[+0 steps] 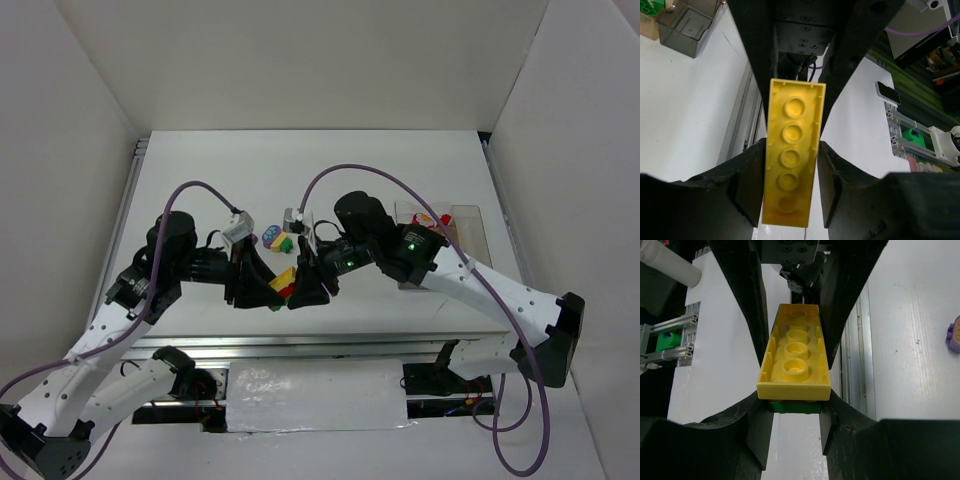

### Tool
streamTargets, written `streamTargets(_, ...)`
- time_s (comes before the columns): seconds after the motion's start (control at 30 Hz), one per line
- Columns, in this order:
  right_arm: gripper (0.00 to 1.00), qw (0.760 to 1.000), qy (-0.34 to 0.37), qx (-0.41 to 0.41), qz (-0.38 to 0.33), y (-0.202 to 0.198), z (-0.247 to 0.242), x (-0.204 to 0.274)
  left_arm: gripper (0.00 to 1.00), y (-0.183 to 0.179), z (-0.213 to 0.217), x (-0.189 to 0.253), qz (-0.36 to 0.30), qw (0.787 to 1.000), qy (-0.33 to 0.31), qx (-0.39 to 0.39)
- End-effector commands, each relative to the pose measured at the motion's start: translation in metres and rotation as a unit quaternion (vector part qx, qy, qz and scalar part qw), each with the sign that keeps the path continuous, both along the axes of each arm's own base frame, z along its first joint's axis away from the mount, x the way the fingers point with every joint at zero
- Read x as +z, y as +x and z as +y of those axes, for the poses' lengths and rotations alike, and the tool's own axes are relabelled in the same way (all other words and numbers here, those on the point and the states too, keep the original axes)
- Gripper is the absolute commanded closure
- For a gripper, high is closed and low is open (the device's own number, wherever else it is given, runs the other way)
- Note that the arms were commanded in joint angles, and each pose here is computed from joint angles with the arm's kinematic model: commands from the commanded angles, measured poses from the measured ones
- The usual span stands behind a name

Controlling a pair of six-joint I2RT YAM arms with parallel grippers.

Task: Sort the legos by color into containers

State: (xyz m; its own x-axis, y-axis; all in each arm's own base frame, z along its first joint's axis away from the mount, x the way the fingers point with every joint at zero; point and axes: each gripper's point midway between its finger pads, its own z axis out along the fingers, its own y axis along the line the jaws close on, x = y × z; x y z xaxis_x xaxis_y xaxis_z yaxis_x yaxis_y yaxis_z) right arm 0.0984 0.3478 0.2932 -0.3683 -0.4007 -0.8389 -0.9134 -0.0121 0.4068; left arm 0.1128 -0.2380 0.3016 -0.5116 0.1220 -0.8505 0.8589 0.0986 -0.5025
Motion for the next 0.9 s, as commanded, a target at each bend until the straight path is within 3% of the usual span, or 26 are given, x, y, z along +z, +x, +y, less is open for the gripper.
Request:
streamTargets(0.0,0.90,1.000,0.013,0.012,-0.013,-0.003,0.006,0.017,0.48,-0.011,0.001,0.019,-0.049,0.998,-0.028,-0.028)
streamTargets(0.17,0.90,1.000,0.009,0.013,-0.015,-0.002,0.006,0.014,0.48,-0.020,0.005,0.029,-0.075,0.996,-0.045,-0.032)
streamTargets(0.23,0.90,1.000,0.011,0.014,-0.016,-0.002,0.006,0.014,0.54,-0.021,0.004,0.028,-0.074,0.996,-0.045,-0.038)
streamTargets(0.3,0.89,1.000,0.014,0.013,-0.017,-0.002,0.006,0.016,0.65,-0.021,0.004,0.028,-0.071,0.996,-0.043,-0.041)
streamTargets(0.33,0.89,1.000,0.015,0.013,-0.018,-0.003,0.006,0.016,0.76,-0.020,0.004,0.027,-0.070,0.996,-0.043,-0.041)
streamTargets(0.4,0.60,1.000,0.019,0.012,-0.020,-0.002,0.006,0.016,1.00,-0.022,0.004,0.030,-0.076,0.995,-0.047,-0.045)
streamTargets(0.5,0.40,0.999,0.035,0.019,-0.018,-0.007,0.005,0.005,1.00,-0.022,0.006,0.036,-0.088,0.994,-0.055,-0.028)
streamTargets(0.53,0.38,0.996,0.086,0.008,-0.038,-0.006,0.006,0.027,1.00,-0.025,0.009,0.044,-0.110,0.991,-0.068,-0.024)
streamTargets(0.67,0.34,0.979,0.188,-0.059,-0.053,0.003,0.002,0.038,1.00,-0.037,0.014,0.055,-0.133,0.986,-0.097,-0.016)
streamTargets(0.73,0.27,0.961,0.255,-0.098,-0.049,0.007,-0.006,0.052,1.00,-0.038,0.016,0.056,-0.139,0.985,-0.102,-0.010)
streamTargets(0.87,0.23,0.924,0.361,-0.123,-0.038,0.003,-0.022,0.072,1.00,-0.035,0.014,0.053,-0.127,0.987,-0.098,-0.008)
